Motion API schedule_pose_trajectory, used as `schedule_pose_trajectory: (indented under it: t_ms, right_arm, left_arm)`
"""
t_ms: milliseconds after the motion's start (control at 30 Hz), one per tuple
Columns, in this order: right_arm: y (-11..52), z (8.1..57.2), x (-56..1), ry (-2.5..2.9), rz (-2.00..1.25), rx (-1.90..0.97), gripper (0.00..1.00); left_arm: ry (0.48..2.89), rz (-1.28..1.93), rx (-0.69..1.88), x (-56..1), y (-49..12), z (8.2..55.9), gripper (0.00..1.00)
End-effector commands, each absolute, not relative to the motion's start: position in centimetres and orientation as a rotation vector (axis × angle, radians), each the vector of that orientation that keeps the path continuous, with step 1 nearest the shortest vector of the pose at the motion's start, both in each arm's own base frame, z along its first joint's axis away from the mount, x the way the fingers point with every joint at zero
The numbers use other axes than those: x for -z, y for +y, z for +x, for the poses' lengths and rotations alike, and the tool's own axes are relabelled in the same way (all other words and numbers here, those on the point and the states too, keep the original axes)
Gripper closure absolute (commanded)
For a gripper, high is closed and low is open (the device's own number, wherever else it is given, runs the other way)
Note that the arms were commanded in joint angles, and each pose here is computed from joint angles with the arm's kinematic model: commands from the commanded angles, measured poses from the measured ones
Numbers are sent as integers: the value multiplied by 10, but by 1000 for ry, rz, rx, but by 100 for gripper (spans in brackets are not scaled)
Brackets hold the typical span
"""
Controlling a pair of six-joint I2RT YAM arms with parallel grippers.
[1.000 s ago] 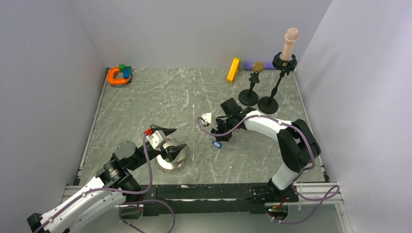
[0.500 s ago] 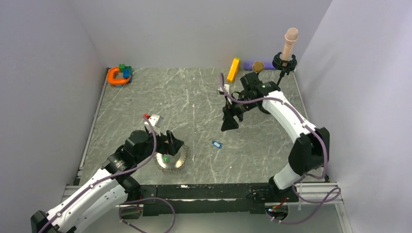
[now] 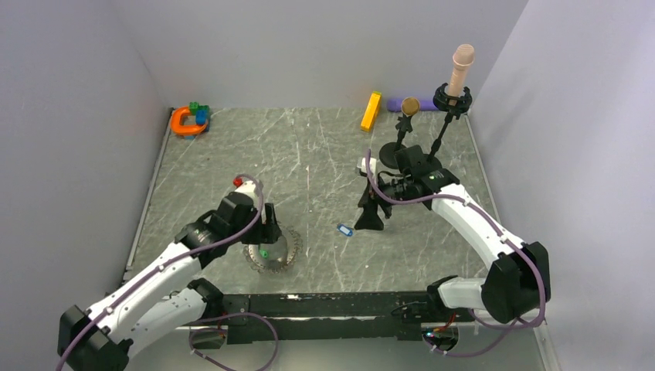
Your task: Put the keys on the keyring
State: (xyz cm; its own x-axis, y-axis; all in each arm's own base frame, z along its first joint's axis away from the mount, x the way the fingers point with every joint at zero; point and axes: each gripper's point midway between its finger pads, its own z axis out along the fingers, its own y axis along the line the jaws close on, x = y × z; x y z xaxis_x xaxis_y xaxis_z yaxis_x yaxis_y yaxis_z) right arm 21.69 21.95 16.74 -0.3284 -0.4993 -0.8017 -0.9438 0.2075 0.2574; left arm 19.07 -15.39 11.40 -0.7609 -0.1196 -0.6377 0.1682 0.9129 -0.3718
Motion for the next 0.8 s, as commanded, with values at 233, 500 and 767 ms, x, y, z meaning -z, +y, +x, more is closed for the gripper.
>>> schedule_pose_trajectory:
  t_ms: [233,500,767]
  right_arm:
    - [242,208,-184,1724,-1395,-1064,20]
    - [241,199,-178,1719,-1406,-1097,20]
    - [241,196,-174,1722,-1421,-1112,20]
  left_arm:
    - [2416,77,723,-116,-192,204,42]
    - [2528,-218,755,-72,-201,203,45]
    - [2518,-298,803,-47,-206,208,45]
